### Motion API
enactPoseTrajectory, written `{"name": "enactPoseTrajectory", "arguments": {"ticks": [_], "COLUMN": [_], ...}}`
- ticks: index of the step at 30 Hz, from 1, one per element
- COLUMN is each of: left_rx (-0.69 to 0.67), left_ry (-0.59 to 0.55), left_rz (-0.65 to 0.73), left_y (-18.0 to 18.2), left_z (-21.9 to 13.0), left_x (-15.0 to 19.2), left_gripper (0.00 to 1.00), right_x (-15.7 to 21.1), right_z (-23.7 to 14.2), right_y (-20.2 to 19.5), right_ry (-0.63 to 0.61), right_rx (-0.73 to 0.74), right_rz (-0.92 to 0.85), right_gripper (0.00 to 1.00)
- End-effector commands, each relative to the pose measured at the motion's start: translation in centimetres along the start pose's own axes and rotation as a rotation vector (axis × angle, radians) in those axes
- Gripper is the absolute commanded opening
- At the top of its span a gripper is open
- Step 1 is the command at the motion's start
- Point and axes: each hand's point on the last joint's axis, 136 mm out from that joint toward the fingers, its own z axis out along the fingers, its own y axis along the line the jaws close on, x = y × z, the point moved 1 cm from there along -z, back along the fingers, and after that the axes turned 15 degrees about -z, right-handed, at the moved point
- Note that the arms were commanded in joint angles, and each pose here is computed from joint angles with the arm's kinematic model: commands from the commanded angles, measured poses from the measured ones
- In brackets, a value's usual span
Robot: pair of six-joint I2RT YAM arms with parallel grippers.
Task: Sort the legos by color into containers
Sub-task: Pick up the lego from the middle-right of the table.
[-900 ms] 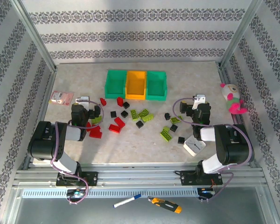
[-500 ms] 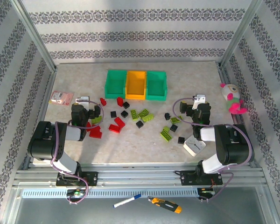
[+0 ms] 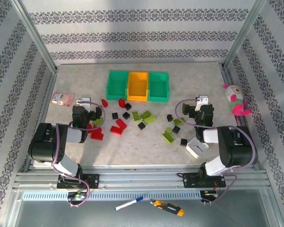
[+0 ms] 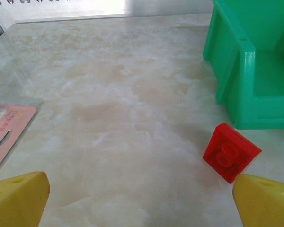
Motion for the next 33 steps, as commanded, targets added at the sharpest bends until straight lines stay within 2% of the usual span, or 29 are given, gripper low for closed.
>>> {"name": "enactPoseTrajectory", "arguments": {"ticks": [1,5,8,10,14,18,20,22,28,33], "left_rx": [-0.023,-0.047,-0.092,-0.144,-0.194,-0.197,-0.138,-0.025,0.463,0.685], "left_ry": [-0.079,-0.088,-0.048,0.007,0.064,0.175,0.213,0.214,0.209,0.286], "left_rz": [-0.007,-0.037,-0.143,-0.210,-0.260,-0.329,-0.296,-0.206,0.012,0.220], "left_y": [0.2,0.0,0.1,0.2,-1.1,-3.3,-5.6,-9.2,-21.1,-28.1], "left_z": [-1.4,-3.1,-4.1,-4.7,-5.8,-6.2,-6.4,-6.7,-9.1,-11.0], "left_x": [-2.5,-5.3,-6.9,-7.2,-7.5,-6.3,-5.8,-5.5,-3.9,-1.6], "left_gripper": [0.99,0.99,0.99,0.99,0.99,0.99,0.99,0.99,0.99,0.99], "right_x": [-2.3,-3.5,-4.4,-5.3,-6.1,-6.8,-6.3,-5.9,-2.4,1.5], "right_z": [-0.5,-1.6,-2.7,-3.5,-5.2,-7.0,-7.7,-8.6,-10.5,-11.0], "right_y": [-0.1,-0.2,0.1,0.6,1.7,3.1,2.6,2.6,1.8,1.7], "right_ry": [-0.076,-0.089,-0.077,-0.075,-0.032,0.025,0.116,0.189,0.503,0.763], "right_rx": [-0.001,-0.005,-0.035,-0.077,-0.160,-0.241,-0.214,-0.204,-0.189,-0.186], "right_rz": [-0.016,-0.025,-0.027,-0.039,-0.026,-0.003,0.065,0.072,0.038,0.112], "right_gripper": [0.98,0.98,0.98,0.98,0.98,0.98,0.98,0.98,0.98,0.98]}}
